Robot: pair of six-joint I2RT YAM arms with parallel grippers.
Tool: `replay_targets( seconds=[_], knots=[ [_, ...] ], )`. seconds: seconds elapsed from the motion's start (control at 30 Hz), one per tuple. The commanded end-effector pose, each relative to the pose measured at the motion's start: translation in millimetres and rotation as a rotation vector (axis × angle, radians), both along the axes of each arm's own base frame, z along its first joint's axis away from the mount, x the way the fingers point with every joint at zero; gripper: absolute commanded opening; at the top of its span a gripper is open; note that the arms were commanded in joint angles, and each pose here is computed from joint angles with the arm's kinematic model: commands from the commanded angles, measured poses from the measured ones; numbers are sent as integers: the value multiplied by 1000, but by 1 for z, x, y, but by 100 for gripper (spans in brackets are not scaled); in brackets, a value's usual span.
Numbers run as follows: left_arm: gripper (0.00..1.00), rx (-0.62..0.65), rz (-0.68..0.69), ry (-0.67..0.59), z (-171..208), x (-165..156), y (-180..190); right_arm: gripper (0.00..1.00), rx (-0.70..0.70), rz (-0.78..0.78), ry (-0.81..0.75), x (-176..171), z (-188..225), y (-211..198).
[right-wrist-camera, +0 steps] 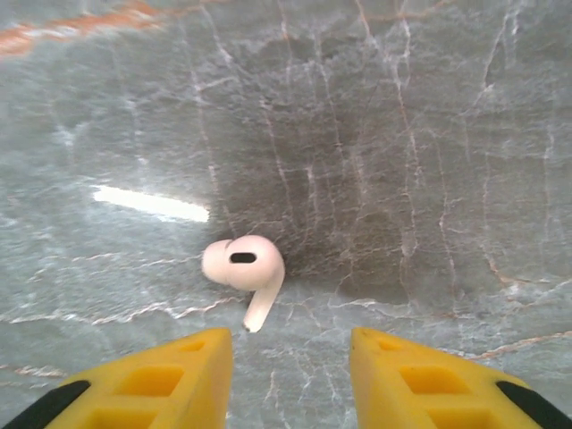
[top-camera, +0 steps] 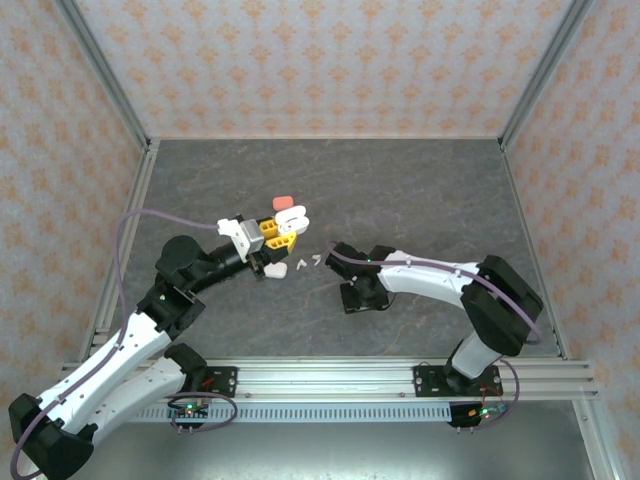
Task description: Insert wireless bluetooth earbuds into charging case
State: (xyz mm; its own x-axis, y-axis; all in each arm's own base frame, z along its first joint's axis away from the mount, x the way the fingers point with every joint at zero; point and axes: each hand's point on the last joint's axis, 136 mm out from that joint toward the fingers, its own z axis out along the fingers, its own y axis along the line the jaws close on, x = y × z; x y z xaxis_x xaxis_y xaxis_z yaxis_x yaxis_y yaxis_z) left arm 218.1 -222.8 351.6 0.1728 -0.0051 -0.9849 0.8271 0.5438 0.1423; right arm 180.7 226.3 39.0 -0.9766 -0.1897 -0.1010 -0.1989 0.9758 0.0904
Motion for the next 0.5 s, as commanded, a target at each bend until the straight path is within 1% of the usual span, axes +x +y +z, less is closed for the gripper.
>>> replay_targets(
  seconds=[0.0, 0.23, 0.47],
  knots=[
    [0, -12, 1, -43, 15, -3, 0, 40, 73, 5, -48, 10, 18, 16],
    [0, -10, 1, -42, 14, -3, 1, 40, 36, -30, -63, 22, 4, 21],
    [0, -8, 1, -40, 12, -4, 1, 40, -10, -31, -71, 26, -6, 17]
  ],
)
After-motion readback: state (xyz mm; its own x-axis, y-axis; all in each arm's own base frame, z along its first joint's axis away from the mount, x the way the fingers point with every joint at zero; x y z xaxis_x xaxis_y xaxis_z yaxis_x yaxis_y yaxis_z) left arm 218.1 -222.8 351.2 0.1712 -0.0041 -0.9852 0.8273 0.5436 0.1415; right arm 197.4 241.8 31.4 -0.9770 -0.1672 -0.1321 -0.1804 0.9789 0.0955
